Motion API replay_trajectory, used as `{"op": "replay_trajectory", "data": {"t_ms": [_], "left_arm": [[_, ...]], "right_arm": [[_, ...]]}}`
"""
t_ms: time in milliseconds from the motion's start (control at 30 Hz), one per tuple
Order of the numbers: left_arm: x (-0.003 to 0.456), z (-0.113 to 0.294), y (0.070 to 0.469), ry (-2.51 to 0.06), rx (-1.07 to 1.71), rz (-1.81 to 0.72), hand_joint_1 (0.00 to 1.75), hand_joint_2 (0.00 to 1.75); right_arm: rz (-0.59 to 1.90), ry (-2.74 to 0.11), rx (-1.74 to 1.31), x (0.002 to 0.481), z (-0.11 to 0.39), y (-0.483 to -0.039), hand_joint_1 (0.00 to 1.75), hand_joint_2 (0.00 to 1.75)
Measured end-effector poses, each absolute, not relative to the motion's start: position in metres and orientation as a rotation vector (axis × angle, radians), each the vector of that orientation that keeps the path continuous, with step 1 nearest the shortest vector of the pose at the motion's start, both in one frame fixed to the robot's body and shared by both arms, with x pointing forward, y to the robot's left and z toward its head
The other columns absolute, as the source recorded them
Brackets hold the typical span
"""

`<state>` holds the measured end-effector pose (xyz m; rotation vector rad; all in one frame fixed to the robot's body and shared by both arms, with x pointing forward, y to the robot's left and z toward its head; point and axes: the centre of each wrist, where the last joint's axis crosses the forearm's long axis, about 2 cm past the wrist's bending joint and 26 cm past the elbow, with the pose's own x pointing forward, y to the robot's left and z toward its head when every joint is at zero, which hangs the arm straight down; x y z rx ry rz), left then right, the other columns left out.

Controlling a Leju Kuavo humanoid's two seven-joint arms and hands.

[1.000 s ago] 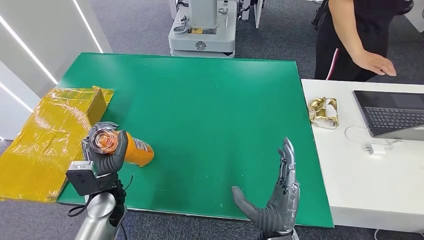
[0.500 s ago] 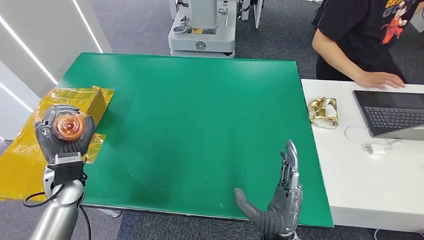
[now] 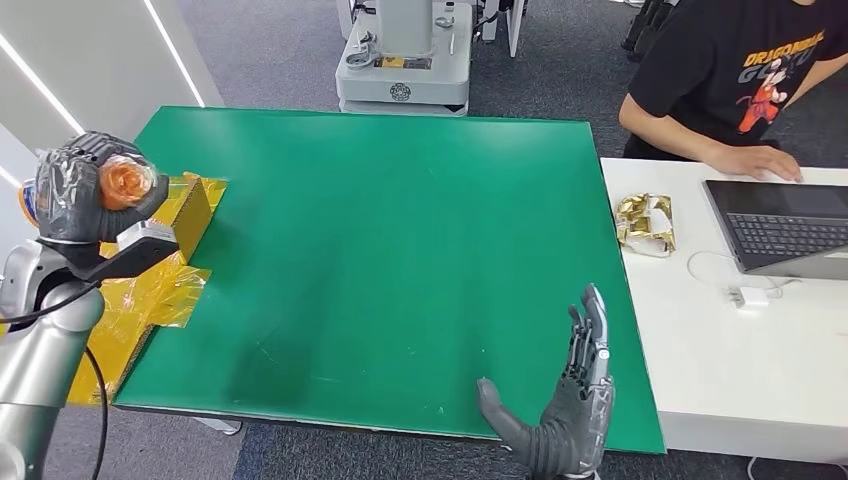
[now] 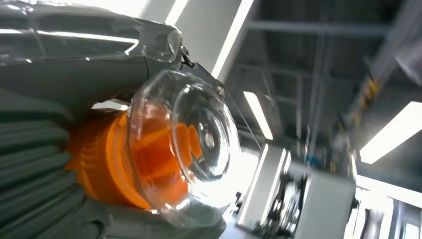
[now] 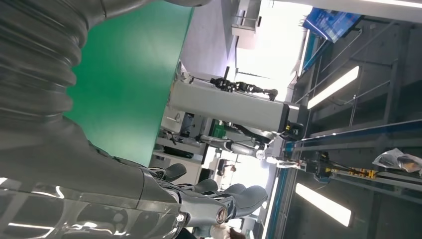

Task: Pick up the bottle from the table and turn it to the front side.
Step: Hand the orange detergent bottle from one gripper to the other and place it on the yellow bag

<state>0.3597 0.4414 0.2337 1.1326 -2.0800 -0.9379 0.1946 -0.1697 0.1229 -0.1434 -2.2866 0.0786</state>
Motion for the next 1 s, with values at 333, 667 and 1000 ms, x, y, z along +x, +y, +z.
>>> {"op": "replay_trajectory", "data": {"t_ms": [333, 667, 1000], "left_arm": [[0.389, 0.22, 0.487, -1.508, 1.055, -1.521, 1.75, 1.75], [0.385, 0.199, 0.528, -1.097, 0.949, -1.703, 1.75, 1.75], [0.37, 0.185, 0.553, -0.89, 0.881, -1.736, 1.75, 1.75]], "right_arm": [[0.089, -2.295, -0.117, 0.195, 0.13, -0.173, 0.0, 1.75], [0.101, -2.305, -0.136, 0.194, 0.137, -0.174, 0.0, 1.75], [0.091, -2.302, -0.146, 0.195, 0.139, -0.176, 0.0, 1.75]]}}
